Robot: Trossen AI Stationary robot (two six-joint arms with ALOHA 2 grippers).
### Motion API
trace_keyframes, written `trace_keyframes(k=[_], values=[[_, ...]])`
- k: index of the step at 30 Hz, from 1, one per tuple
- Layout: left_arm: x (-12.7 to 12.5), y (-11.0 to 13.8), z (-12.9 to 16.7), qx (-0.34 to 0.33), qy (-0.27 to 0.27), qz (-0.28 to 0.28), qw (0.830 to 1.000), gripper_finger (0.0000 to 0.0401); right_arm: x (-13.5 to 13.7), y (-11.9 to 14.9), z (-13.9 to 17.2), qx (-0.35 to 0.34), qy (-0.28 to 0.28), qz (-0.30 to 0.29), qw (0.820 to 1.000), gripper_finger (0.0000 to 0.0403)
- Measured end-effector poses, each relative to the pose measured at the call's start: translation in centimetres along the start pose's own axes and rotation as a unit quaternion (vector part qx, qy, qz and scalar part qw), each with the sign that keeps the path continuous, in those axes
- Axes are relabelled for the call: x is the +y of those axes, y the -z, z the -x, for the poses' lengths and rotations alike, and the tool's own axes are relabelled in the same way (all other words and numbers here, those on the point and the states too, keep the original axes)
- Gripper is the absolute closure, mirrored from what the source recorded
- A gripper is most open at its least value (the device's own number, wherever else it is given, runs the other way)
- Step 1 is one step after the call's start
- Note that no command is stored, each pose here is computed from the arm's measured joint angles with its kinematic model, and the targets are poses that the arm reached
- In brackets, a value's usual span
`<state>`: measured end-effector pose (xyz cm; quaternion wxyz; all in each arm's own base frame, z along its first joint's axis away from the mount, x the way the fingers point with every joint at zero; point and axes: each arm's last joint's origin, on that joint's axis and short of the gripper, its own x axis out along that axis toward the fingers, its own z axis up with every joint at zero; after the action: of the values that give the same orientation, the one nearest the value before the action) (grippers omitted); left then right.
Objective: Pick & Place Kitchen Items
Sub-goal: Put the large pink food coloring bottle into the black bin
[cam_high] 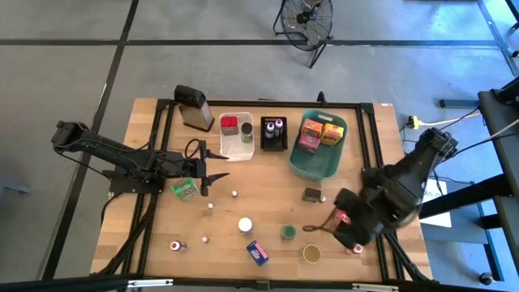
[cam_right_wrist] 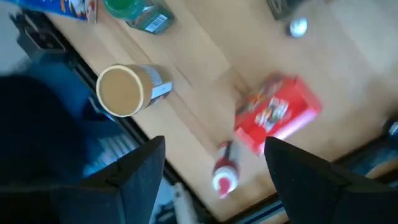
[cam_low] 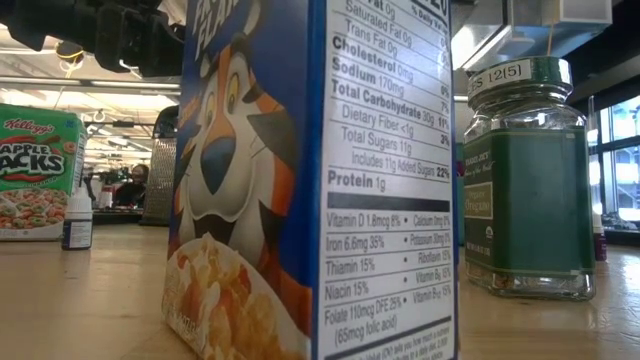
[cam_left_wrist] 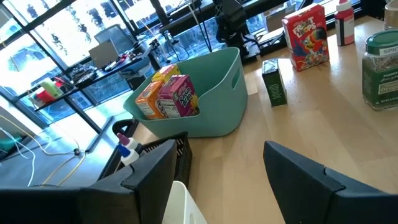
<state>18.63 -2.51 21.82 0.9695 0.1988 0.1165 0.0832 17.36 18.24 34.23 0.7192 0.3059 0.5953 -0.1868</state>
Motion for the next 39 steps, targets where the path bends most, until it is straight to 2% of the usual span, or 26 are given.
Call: trace_keyframes(k=[5, 11, 19, 28, 39], values=[[0.0, 0.0, 0.0, 0.000, 0.000, 0.002, 1.000, 0.0164, 0.5, 2.5, -0.4, 0.017, 0.008, -0.090, 0.996, 0.0125], [0.0, 0.0, 0.0, 0.000, 0.000, 0.006, 1.000, 0.0164, 1.7, 4.1, -2.5, 0.067, 0.057, -0.124, 0.988, 0.0125], [0.0, 0.0, 0.0, -0.001, 0.004, 0.030, 1.000, 0.0164, 3.2, 5.3, -5.9, 0.096, 0.118, -0.086, 0.985, 0.0125], [-0.4, -0.1, 0.0, -0.019, 0.065, 0.049, 0.996, 0.0164, 2.2, 7.8, -7.2, 0.080, 0.142, -0.069, 0.984, 0.0125], [-0.5, 0.0, 0.0, -0.010, 0.070, 0.079, 0.994, 0.0164, 1.9, 8.3, -9.0, 0.089, 0.120, -0.064, 0.987, 0.0125]])
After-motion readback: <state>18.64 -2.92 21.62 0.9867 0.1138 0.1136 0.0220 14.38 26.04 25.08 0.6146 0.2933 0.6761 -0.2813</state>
